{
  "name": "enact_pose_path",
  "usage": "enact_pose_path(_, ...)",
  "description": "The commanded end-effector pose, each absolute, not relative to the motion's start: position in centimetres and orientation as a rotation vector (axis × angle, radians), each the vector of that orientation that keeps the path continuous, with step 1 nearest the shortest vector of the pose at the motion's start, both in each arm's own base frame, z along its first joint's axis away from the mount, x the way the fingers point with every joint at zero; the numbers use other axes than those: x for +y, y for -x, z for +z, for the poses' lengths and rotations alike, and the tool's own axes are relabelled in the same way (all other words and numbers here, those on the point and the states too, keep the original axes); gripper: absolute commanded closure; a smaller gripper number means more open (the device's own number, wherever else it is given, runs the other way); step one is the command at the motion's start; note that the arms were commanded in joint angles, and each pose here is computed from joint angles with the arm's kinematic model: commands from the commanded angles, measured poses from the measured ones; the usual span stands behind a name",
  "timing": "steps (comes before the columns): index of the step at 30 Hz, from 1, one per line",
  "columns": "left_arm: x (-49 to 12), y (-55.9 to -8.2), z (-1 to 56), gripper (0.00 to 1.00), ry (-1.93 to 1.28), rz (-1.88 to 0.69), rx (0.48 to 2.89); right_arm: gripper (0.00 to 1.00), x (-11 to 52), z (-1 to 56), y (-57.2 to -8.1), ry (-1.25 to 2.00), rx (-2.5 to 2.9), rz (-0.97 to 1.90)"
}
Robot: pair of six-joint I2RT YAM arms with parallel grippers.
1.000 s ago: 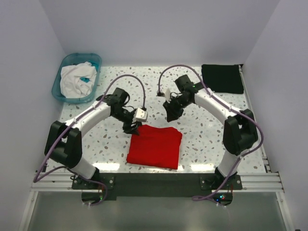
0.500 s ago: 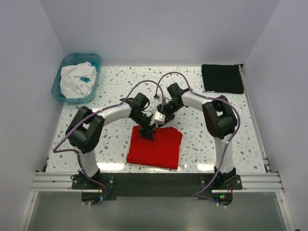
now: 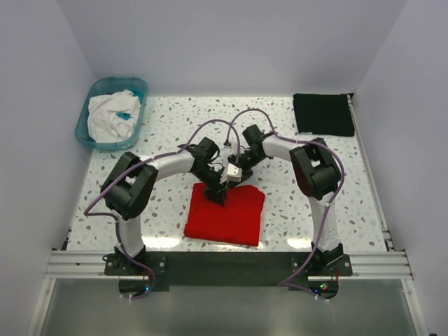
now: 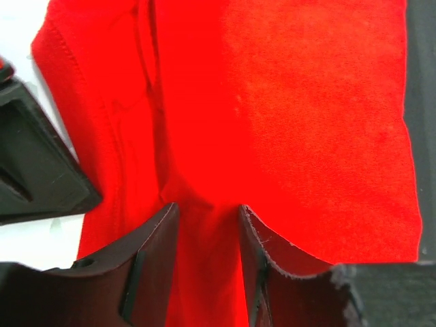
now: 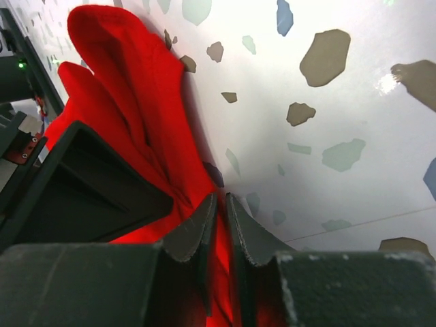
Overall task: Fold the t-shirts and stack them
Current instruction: Fold the tshirt
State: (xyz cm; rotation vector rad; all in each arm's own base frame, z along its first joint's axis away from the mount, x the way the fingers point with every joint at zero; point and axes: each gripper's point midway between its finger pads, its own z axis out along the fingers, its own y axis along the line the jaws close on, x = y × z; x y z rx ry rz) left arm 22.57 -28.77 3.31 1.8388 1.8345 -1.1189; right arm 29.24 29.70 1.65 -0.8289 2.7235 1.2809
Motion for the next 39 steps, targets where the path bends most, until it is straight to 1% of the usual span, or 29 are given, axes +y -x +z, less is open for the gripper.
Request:
enact_pose_path(1,-30.1,-24.1,4.1,0.55,-1.813,-1.082,1.794,0.85,29.6,1.5,-29.0,0.87,2.689,1.3)
enact_pose_path(4,-30.2,-24.4,4.0,0.67,-1.808,-1.072,1.8,0.86,29.5,2.3,-28.9,0.894,2.671,1.291)
enact_pose_path(5,-30.2,-24.5,3.9,0.77,-1.808,-1.063,1.806,0.86,29.4,2.5,-28.9,0.906,2.662,1.291)
enact_pose_path(7,-30.4,-24.8,4.6,0.89,-1.805,-1.051,1.787,0.86,29.4,2.7,-28.8,0.914,2.656,1.287)
enact_pose_path(8,-30.5,-25.1,5.2,0.97,-1.8,-1.045,1.763,0.86,29.3,2.6,-28.7,0.918,2.658,1.283)
enact_pose_path(9,-30.8,-25.0,6.3,1.0,-1.808,-1.027,1.712,0.86,29.2,2.4,-28.7,0.921,2.664,1.283)
enact_pose_path(11,-31.2,-25.0,8.4,1.0,-1.818,-0.987,1.617,0.86,29.1,1.6,-28.6,0.918,2.685,1.281)
enact_pose_path(15,-31.6,-24.3,10.2,1.0,-1.854,-0.919,1.49,0.87,29.2,0.7,-28.5,0.923,2.692,1.293)
enact_pose_path(25,-31.8,-26.2,12.2,1.0,-1.854,-0.737,1.357,0.87,29.4,-0.3,-27.6,0.921,2.706,1.372)
enact_pose_path(32,-32.1,-28.8,13.0,1.0,-1.81,-0.596,1.287,0.86,29.5,-0.4,-27.3,0.913,2.706,1.41)
enact_pose_path(39,-31.8,-31.0,13.5,1.0,-1.748,-0.532,1.24,0.86,29.8,-0.3,-27.3,0.909,2.704,1.439)
